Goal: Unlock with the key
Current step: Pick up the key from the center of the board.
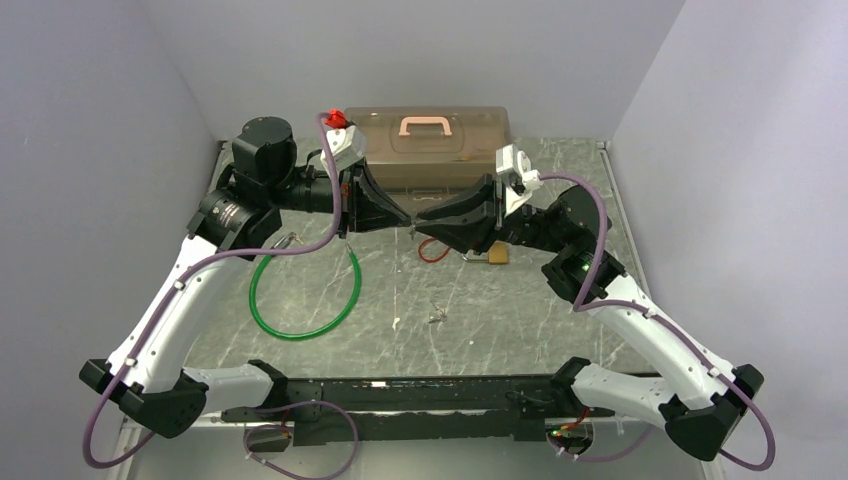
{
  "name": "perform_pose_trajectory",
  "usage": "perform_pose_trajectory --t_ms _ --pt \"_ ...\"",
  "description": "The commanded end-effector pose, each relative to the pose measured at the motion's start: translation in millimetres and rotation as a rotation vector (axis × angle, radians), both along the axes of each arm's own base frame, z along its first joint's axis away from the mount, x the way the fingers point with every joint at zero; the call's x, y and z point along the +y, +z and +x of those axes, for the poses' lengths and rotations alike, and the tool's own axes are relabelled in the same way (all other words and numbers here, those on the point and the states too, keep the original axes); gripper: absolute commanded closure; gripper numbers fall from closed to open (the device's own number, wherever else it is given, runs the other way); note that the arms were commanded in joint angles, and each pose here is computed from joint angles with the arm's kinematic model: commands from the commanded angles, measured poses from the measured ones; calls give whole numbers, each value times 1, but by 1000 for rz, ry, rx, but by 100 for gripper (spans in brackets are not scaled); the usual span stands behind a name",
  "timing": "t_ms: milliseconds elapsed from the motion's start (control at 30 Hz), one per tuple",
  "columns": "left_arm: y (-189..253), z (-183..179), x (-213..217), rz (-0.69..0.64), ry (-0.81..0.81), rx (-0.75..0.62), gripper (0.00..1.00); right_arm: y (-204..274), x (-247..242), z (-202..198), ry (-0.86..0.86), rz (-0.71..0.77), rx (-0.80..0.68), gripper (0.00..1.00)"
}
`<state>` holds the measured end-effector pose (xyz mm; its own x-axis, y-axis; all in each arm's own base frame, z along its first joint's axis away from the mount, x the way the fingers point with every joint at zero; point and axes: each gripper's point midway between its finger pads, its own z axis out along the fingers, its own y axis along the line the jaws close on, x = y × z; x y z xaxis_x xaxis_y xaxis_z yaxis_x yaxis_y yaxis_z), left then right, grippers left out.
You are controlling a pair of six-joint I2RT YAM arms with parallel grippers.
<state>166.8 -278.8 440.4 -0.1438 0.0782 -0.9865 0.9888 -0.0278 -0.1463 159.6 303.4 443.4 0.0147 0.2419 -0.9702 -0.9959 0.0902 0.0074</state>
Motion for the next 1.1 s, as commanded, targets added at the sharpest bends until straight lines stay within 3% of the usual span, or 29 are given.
perform_pose_trajectory --t_ms 0,333,467,700,1000,1067 --pt "15 -2 4 -26 13 -61 100 28 -3 -7 18 87 -48 73" --pt "17 -3 5 -30 13 -67 100 20 4 -2 35 68 -18 90" --pt "18 -5 6 -33 11 -68 100 17 5 0 36 61 -3 88" --pt "18 -5 7 -35 16 -69 100 12 8 0 46 39 23 76" --pt "20 -5 9 -40 20 -72 100 8 9 2 38 24 37 76" --pt "21 -5 9 -41 20 -74 100 5 10 5 26 15 49 71"
